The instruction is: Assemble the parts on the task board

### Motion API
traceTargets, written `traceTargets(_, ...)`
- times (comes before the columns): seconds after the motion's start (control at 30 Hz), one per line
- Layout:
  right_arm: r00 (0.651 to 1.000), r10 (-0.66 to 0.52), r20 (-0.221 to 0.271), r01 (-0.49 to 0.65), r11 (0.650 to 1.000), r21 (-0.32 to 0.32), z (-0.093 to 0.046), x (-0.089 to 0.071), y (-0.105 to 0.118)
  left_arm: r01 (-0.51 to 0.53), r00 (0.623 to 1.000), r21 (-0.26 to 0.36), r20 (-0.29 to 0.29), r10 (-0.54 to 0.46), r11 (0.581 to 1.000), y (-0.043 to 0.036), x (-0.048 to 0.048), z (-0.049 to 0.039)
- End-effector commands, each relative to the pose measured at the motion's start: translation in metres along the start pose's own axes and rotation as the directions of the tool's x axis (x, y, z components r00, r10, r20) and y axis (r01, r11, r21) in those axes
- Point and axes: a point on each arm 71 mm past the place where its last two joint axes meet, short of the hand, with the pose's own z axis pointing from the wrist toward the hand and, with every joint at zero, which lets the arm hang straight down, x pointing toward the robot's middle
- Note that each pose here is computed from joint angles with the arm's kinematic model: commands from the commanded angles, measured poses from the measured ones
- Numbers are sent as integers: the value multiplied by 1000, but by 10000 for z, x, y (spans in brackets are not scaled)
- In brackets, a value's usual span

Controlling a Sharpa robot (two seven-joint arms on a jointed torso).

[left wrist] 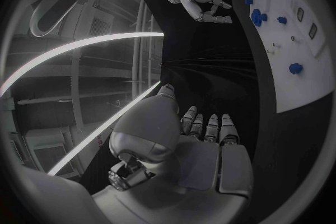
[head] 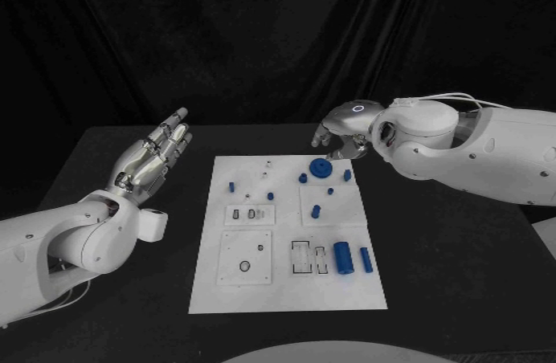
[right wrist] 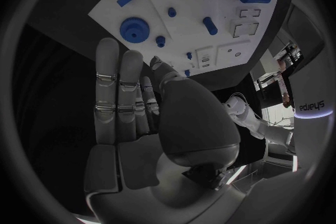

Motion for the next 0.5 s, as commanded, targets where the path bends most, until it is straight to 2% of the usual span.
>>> traceTargets(0.03, 997, -22, 69, 24, 1000, -16, 9, -14, 34, 4, 1000, 168, -16, -1, 986, -138, 24, 0)
traceTargets(0.5, 998, -4, 58, 8, 998, -61, 72, 153, 134, 5, 1000, 169, -15, -3, 986, -152, 17, -22)
